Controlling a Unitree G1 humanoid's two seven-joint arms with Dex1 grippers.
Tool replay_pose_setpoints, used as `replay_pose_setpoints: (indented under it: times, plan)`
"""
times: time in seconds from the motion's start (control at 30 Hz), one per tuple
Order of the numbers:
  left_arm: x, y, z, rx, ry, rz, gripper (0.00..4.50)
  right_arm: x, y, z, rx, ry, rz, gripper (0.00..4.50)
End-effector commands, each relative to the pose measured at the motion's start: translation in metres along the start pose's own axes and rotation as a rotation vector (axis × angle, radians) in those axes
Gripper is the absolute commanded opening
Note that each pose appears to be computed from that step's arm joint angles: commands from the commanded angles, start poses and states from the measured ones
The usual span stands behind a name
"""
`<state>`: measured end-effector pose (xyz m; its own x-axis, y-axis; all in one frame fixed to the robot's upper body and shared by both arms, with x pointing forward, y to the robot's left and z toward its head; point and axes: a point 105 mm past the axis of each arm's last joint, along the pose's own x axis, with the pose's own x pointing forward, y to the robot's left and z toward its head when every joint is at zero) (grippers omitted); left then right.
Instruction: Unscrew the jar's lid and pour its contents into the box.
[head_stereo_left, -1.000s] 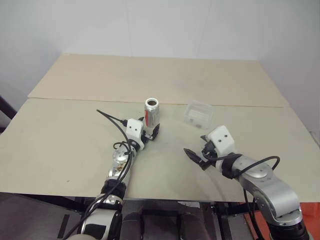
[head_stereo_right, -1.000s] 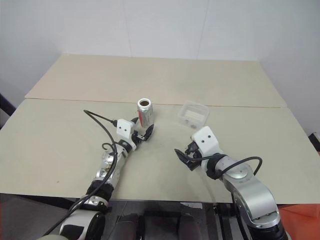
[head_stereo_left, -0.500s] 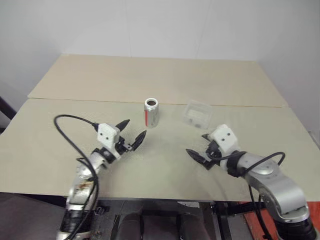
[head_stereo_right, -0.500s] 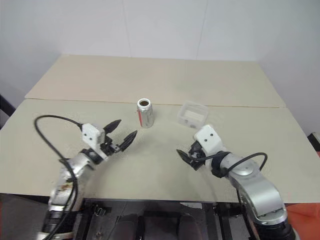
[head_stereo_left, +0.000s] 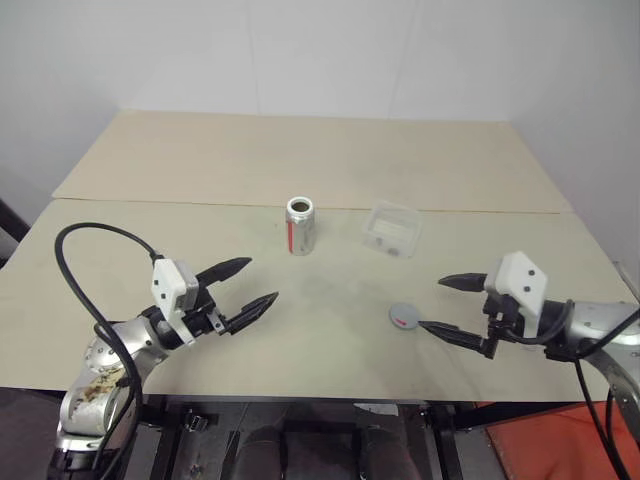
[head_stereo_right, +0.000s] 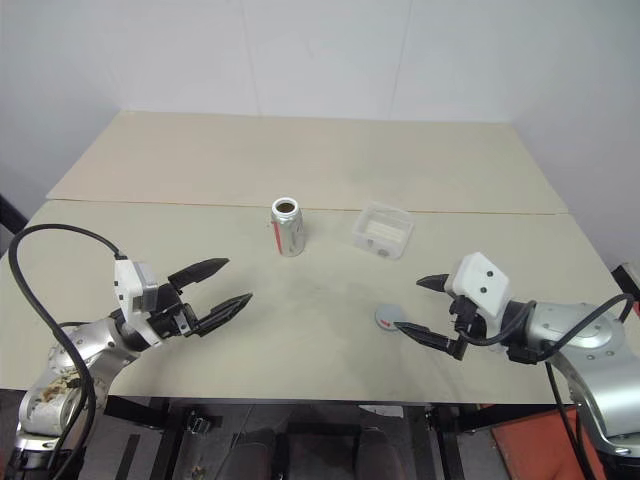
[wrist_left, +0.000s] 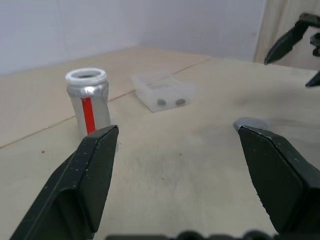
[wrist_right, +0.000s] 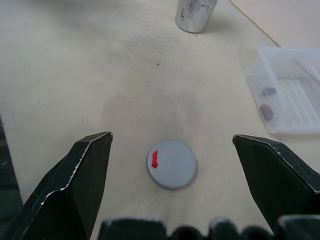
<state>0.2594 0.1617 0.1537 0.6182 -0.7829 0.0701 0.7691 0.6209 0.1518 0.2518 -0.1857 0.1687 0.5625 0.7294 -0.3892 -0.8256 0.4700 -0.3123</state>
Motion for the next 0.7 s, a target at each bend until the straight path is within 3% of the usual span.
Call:
replay_pose_setpoints:
  times: [0.03,0.5,0.7]
  plan:
    - [-0.005,0.0,0.015,0.037,-0.029,0.009,4.15,-0.009,-0.005,0.015,-0.068,-0.042,0.004,4.5]
    - [-0.05,0.028,0.035,0.076,0.067,0.095,4.15,-0.006,0.004,0.044,-0.123,-0.177,0.048,4.5]
    - [-0.052,0.01,0.052,0.112,0.069,0.1,4.15,0.002,-0.006,0.037,-0.116,-0.168,0.068,4.5]
